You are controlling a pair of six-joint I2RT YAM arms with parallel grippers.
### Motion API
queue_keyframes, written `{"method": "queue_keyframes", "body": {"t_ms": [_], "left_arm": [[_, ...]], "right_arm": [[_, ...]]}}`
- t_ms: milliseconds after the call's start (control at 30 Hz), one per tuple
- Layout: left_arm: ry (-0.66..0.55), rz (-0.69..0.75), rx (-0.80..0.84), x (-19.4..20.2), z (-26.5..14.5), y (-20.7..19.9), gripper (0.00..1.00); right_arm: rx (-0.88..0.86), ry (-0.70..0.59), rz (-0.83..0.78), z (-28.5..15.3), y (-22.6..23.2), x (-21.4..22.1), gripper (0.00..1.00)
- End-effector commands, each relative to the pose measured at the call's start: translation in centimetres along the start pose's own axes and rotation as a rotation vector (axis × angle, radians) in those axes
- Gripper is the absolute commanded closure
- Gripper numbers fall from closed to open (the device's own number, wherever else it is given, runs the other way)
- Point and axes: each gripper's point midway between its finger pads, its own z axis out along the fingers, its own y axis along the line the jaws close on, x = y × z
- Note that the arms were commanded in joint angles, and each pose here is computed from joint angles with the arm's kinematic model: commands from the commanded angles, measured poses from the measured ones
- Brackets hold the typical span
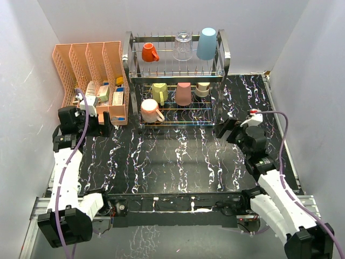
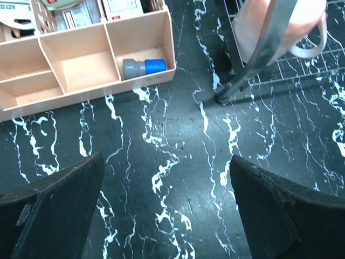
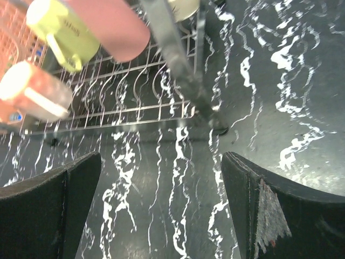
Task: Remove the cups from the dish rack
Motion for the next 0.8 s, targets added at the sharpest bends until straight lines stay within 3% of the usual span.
{"method": "queue_keyframes", "body": {"t_ms": [0,300,533,767], "left_arm": [[0.069,-0.009,0.047,0.2,-1.6,-1.1,0.03],[0.144,0.021,0.0,0.6,-1.8,0.2,0.03],[0.157,0.08,-0.021,0.6,-1.8,0.9,0.03],[0.2,0.068,0.024,1.2,-1.4,0.4,0.03]], "right_arm": [[-0.073,0.024,-0.052,-0.4,3.4,-0.2,0.02],[-0.096,0.12,-0.361,1.9,10.9,6.1,0.02],[-0.322,0.108,-0.399,5.2,18.3,6.2,0.02],[-0.432,0.138,-0.471,8.6,21.6,7.1,0.03]]}}
